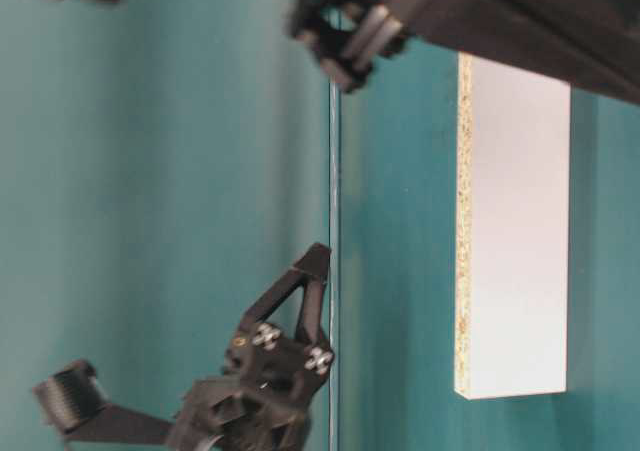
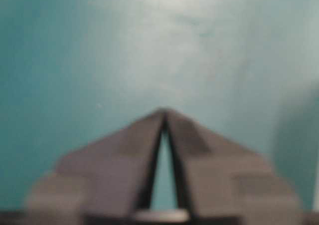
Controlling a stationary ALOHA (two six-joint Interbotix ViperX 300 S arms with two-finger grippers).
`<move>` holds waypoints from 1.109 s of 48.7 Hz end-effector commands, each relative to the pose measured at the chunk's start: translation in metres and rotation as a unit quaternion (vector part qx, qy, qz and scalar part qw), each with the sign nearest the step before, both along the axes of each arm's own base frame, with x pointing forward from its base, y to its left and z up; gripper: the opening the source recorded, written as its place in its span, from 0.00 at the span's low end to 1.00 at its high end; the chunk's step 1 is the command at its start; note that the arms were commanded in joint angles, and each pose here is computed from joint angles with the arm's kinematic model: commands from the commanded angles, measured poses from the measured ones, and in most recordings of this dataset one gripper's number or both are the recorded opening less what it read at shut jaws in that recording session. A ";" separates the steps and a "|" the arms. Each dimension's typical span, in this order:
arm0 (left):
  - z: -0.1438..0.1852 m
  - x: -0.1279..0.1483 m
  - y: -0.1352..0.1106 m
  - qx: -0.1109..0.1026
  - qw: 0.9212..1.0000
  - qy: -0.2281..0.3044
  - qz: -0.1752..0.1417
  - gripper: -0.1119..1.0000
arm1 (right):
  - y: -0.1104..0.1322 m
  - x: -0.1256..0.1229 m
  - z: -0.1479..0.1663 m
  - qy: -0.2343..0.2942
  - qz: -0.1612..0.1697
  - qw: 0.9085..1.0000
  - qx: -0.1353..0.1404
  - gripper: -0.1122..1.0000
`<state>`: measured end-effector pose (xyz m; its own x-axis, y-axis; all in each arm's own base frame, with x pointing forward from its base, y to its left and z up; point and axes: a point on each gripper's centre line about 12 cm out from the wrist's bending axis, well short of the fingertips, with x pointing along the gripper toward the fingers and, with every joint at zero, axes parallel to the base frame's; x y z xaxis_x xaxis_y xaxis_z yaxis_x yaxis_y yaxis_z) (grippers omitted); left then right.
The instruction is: Insert the rod into the hole on the wooden board.
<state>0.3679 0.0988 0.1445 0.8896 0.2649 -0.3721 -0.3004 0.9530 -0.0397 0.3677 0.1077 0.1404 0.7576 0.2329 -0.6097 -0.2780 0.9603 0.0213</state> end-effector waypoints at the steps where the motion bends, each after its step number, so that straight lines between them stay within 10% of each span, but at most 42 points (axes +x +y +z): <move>1: 0.027 0.002 -0.011 0.006 1.000 -0.020 -0.017 0.36 | 0.002 0.002 0.027 0.011 -0.019 1.000 0.016 0.11; 12: 0.050 -0.010 -0.035 0.002 0.999 -0.010 -0.047 0.92 | 0.002 0.001 0.039 0.097 -0.083 0.991 0.045 0.57; 21: 0.045 -0.023 -0.055 -0.007 0.997 0.012 -0.073 0.98 | 0.003 0.007 0.048 0.136 -0.124 0.981 0.062 0.97; 54: -0.003 -0.027 -0.095 -0.018 0.985 0.109 -0.130 0.98 | 0.026 0.070 0.045 0.212 -0.171 0.961 0.050 0.97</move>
<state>0.3380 0.0054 0.1404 0.8196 0.0239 -0.5724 -0.0572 0.9976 -0.0403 0.4298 0.1280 0.1693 0.4590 0.0767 -0.8851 0.1166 0.9825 0.1456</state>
